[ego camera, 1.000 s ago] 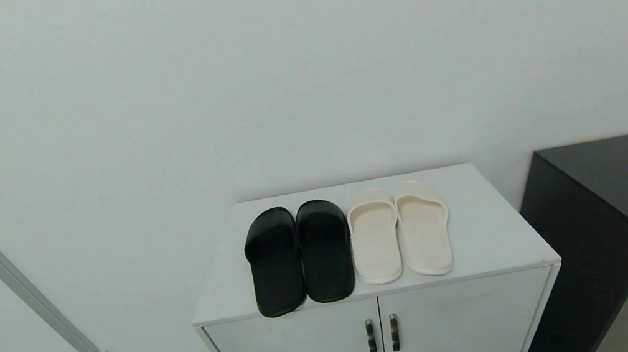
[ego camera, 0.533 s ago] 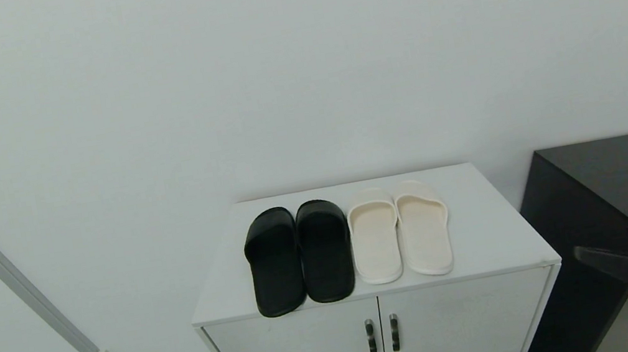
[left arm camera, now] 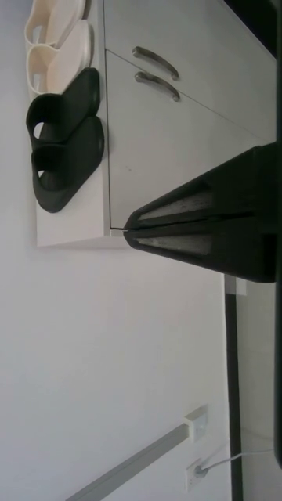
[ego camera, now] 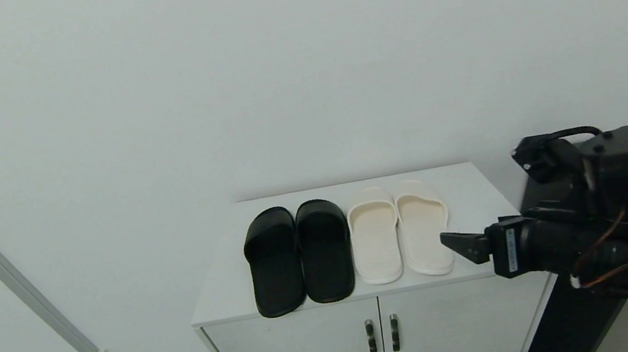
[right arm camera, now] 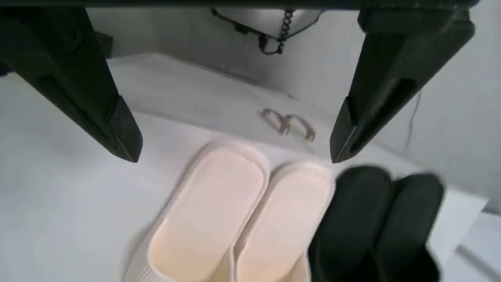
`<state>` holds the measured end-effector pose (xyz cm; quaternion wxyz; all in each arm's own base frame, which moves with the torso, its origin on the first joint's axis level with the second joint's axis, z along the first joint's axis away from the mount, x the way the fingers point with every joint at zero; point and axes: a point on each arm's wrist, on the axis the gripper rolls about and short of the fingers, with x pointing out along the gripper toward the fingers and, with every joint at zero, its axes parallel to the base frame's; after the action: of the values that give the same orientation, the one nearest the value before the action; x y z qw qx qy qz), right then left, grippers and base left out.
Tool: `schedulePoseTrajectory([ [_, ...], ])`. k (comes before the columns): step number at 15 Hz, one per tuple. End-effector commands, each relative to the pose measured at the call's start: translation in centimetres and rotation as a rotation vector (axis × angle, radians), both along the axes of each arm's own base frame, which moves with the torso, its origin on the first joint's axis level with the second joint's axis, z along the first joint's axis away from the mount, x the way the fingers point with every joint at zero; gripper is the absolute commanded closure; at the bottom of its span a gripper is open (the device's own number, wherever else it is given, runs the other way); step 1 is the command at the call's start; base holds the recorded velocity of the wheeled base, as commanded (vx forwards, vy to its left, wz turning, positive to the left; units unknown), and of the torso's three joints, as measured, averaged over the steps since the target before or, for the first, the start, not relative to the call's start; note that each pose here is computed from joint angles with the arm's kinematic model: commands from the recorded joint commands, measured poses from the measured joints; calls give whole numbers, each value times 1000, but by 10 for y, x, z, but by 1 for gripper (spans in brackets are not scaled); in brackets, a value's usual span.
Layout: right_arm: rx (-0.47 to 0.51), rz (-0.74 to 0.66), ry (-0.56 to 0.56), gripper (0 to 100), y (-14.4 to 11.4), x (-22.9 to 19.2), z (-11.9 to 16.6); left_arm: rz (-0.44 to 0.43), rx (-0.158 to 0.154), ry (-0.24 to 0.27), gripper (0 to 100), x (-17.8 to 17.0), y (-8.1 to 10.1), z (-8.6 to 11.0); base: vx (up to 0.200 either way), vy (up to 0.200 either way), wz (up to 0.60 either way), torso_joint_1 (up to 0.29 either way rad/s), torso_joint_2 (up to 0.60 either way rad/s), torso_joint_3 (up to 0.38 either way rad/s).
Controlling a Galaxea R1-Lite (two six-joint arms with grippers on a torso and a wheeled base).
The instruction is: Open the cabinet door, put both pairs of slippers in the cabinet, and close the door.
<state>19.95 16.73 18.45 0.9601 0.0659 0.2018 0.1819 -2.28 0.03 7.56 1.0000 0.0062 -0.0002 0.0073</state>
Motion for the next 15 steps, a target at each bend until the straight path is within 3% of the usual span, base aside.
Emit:
schedulePoseTrajectory([
  [1, -31, -17, 35, 0, 45, 21, -19, 1, 0, 0, 100, 0, 0, 0, 0, 0, 0, 0, 0, 0],
  [8, -83, -302, -36, 0, 105, 82, -62, 1, -3, -1, 100, 0, 0, 0, 0, 0, 0, 0, 0, 0],
  [15, -107, -406, -88, 0, 127, 144, -88, 1, -6, 0, 100, 0, 0, 0, 0, 0, 0, 0, 0, 0],
])
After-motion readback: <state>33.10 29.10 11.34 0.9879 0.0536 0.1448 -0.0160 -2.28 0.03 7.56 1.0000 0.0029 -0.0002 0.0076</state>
